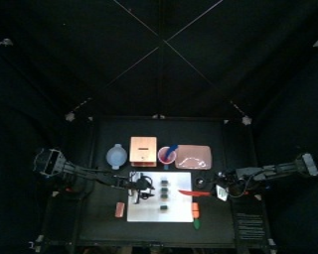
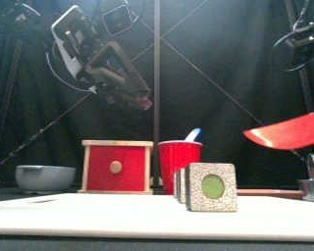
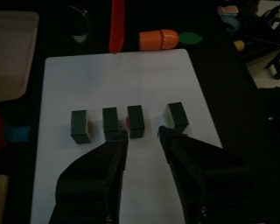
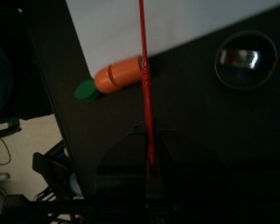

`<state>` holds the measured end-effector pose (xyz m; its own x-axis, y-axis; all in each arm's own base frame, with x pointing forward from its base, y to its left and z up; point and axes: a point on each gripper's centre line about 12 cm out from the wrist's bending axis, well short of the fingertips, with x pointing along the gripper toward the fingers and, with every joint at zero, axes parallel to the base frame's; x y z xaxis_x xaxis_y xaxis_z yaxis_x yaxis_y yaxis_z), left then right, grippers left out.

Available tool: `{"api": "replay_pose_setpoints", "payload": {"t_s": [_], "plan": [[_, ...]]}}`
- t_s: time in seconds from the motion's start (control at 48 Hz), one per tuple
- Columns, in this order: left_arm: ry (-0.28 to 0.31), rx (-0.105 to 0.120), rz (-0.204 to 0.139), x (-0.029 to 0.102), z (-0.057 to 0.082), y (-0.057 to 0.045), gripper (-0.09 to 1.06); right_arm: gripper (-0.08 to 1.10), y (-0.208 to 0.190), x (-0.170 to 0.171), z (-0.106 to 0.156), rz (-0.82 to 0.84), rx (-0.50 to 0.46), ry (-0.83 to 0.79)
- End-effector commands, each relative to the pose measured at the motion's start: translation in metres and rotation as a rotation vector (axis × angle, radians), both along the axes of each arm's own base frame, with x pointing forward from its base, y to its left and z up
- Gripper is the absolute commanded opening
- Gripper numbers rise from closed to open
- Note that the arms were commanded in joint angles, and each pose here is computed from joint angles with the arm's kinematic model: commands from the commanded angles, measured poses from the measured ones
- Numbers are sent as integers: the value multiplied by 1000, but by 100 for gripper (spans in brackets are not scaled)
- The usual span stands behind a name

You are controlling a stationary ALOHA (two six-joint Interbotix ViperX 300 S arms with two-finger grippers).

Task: Place sushi on board then cut the sushi with the knife then place the pieces on the plate
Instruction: Place the 4 sushi pieces on the plate

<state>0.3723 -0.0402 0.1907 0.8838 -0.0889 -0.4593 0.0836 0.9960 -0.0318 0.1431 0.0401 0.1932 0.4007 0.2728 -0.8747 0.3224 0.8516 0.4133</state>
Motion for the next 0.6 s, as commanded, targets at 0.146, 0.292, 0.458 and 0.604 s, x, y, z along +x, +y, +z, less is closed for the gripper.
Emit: {"api": "replay_pose_setpoints", "payload": {"t_s": [0.146, 0.292, 0.458, 0.604], "plan": [[-124, 34, 30, 9, 18, 21, 74, 37, -3, -8, -15, -20, 7, 73], [-195, 48, 55, 12, 25, 34, 74, 54, -6, -10, -21, -37, -1, 85], [-236, 50, 81, 12, 28, 45, 74, 75, -10, -14, -19, -19, -40, 99], [-249, 50, 92, 9, 26, 49, 74, 81, -14, -16, -9, -1, -80, 125]]}}
